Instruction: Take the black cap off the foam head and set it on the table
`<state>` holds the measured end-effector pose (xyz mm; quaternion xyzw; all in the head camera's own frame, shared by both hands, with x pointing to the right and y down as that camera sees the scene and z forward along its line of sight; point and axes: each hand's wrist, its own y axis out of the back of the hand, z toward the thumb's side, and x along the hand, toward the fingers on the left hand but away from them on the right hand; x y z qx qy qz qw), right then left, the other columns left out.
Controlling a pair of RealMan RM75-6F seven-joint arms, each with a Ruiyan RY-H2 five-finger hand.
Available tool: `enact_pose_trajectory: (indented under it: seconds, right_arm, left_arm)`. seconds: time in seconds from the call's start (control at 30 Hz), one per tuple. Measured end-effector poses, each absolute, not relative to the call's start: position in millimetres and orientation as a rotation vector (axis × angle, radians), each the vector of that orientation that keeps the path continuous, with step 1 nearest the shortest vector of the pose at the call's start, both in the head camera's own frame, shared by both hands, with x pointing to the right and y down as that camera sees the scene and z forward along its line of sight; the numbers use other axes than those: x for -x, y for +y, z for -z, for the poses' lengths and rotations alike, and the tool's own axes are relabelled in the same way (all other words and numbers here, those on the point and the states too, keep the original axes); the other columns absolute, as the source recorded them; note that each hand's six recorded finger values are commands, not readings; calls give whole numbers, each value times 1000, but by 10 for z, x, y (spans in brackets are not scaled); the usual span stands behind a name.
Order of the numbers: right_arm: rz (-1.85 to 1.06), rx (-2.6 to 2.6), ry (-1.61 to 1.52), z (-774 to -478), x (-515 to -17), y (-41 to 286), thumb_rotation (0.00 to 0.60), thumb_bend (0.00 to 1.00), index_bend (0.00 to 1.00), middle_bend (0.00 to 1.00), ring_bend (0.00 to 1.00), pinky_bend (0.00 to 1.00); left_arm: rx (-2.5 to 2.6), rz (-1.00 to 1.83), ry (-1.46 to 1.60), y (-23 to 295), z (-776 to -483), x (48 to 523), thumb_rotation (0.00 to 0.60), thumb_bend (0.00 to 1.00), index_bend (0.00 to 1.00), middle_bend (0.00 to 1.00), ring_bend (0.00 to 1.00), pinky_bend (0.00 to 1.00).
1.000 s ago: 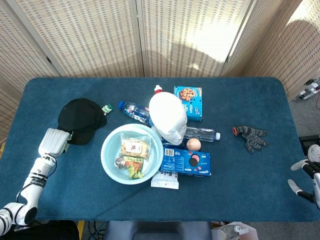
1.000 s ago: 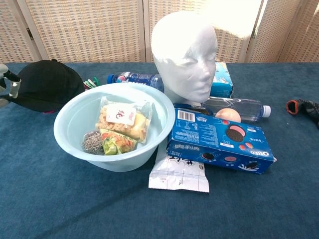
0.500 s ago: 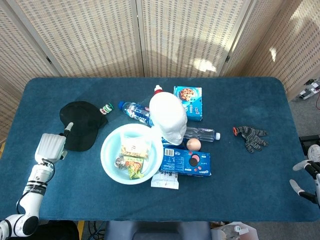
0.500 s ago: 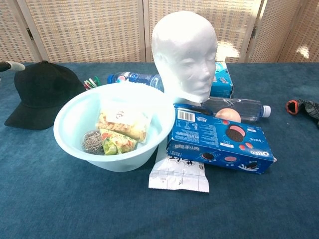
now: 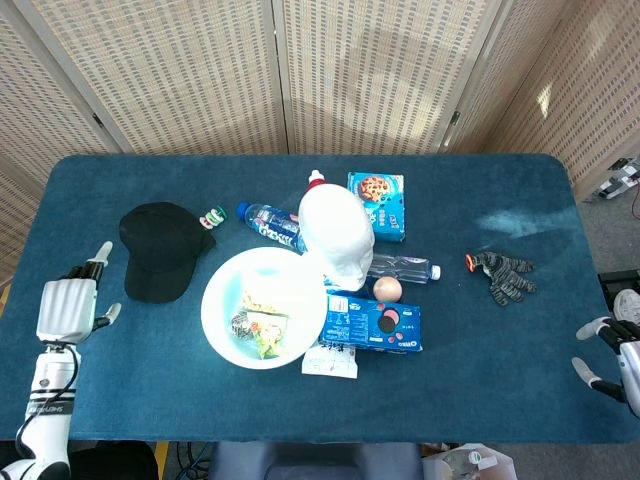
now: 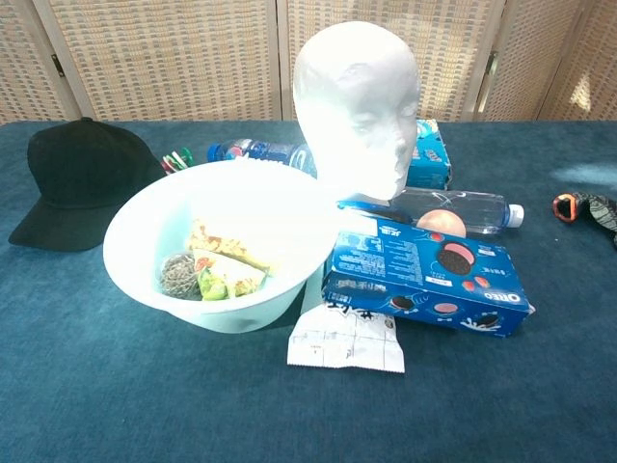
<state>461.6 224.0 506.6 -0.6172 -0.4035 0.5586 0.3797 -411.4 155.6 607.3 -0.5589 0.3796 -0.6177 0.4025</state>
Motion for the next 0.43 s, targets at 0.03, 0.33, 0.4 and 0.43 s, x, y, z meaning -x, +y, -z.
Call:
enact_pose_trajectory:
  seconds: [0.03, 0.33, 0.4, 0.43]
  right_arm:
    - [-1421, 1580, -1023, -5076, -4599, 2229, 600, 238, 491, 437, 365, 443]
    - [-1398, 1622, -989, -5192, -4496, 2206, 600, 238, 491, 423, 344, 417]
    - [-1395, 1629, -984, -5210, -4478, 2203, 600, 238, 491, 423, 344, 417]
    - [-1393, 1632, -983, -5216, -4471, 2201, 600, 238, 491, 423, 344, 417]
  left_arm:
    - [1423, 1560, 975, 1595, -6047, 4133, 600, 184, 59, 234, 283, 444]
    - [1496, 1539, 1069, 2030, -5758, 4247, 600, 184, 60, 218, 266, 400]
    - [1501, 1524, 1085, 2086, -5702, 4249, 600, 184, 60, 218, 265, 400]
    - [1502, 1519, 1089, 2111, -5681, 4250, 600, 184, 60, 218, 265, 400]
